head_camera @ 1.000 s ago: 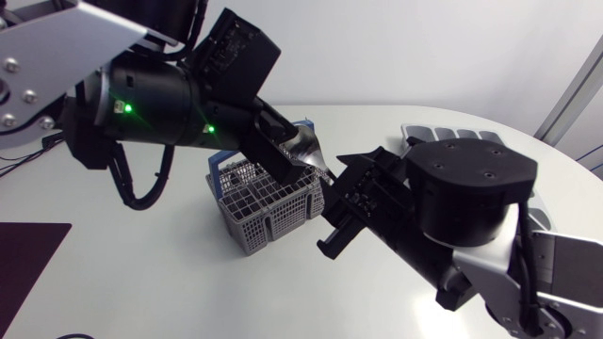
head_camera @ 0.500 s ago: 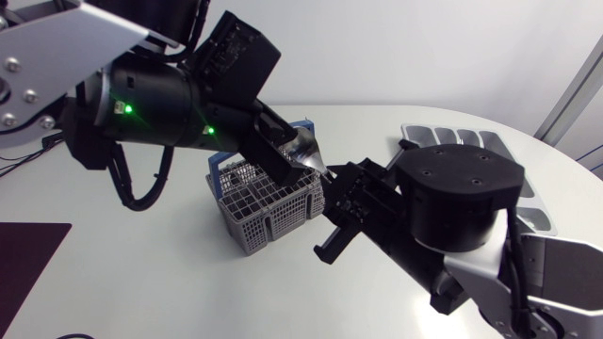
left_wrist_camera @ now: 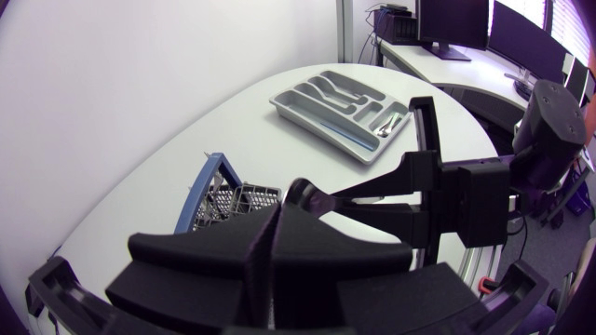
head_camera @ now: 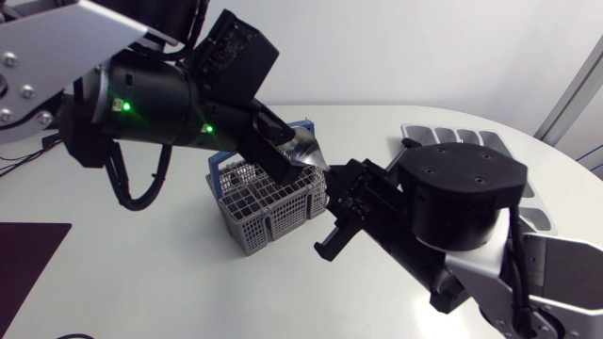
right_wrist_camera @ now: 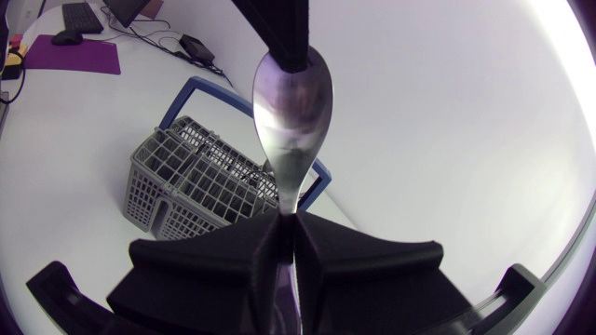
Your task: Unload the cutlery basket into the drawer organizer.
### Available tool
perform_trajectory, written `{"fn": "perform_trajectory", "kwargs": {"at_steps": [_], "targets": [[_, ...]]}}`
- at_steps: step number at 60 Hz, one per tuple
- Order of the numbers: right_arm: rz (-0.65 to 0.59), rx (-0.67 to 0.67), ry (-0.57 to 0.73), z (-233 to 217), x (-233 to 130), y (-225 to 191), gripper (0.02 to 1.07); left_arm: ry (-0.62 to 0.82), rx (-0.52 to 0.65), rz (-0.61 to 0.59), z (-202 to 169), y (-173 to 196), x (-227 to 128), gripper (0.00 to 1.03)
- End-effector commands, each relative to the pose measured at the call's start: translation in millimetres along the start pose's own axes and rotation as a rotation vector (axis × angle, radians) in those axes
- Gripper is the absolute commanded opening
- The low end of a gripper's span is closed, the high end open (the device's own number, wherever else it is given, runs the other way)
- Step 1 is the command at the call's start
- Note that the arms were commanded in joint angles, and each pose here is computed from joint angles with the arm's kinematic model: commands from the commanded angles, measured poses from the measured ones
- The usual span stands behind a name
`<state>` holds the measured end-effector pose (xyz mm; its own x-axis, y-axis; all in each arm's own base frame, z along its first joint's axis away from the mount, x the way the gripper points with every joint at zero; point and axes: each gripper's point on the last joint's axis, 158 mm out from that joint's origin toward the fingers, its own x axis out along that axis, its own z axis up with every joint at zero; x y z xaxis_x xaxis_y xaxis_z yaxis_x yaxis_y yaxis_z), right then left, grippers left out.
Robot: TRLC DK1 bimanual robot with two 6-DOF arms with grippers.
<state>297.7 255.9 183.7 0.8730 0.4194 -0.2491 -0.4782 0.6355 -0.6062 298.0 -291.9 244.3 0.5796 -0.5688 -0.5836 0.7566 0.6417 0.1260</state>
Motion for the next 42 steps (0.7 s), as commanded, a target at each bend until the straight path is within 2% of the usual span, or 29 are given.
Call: {"fn": "perform_trajectory", "kwargs": {"at_steps": [1, 3, 4, 5, 6, 7, 10, 13, 14, 18, 26, 42], "targets": [[0.016, -0.018, -0.003, -1.8, -1.1, 6.4, 0.15, -0.047, -0.013, -0.009, 19.1, -2.5, -4.6, 0.15], [0.017, -0.017, -0.001, -2.8, -1.7, 6.1, 0.15, -0.051, -0.013, -0.007, 20.4, -2.0, -5.5, 0.20], [0.017, -0.018, 0.000, -3.4, -2.0, 6.3, 0.15, -0.054, -0.013, -0.006, 21.5, -1.9, -5.8, 0.29], [0.018, -0.017, 0.001, -4.3, -2.4, 6.7, 0.15, -0.057, -0.013, -0.006, 22.5, -1.7, -6.1, 0.30], [0.018, -0.016, 0.001, -4.6, -2.9, 6.5, 0.15, -0.065, -0.012, -0.005, 24.9, -1.3, -7.3, 0.37], [0.018, -0.016, 0.003, -5.4, -3.3, 6.0, 0.15, -0.066, -0.012, -0.003, 25.2, -0.6, -7.4, 0.38], [0.016, -0.016, 0.006, -7.4, -4.6, 4.9, 0.15, -0.083, -0.013, 0.000, 30.3, 0.8, -9.3, 0.52], [0.015, -0.014, 0.010, -9.8, -6.5, 3.3, 0.15, -0.093, -0.013, 0.006, 32.7, 2.4, -11.2, 0.60], [0.014, -0.010, 0.012, -10.4, -7.3, 2.1, 0.15, -0.108, -0.015, 0.019, 36.2, 6.2, -13.8, 0.68], [0.010, -0.003, 0.027, -16.6, -9.0, -2.6, 0.15, -0.138, -0.019, 0.049, 43.2, 13.4, -19.9, 0.79], [-0.009, 0.022, 0.065, -30.7, -8.9, -16.8, 0.15, -0.176, -0.014, 0.098, 51.3, 25.8, -29.9, 0.91], [-0.058, 0.177, 0.164, -72.9, -0.5, -68.9, 0.15, -0.177, -0.002, 0.163, 43.0, 54.0, -32.1, 0.94]]}}
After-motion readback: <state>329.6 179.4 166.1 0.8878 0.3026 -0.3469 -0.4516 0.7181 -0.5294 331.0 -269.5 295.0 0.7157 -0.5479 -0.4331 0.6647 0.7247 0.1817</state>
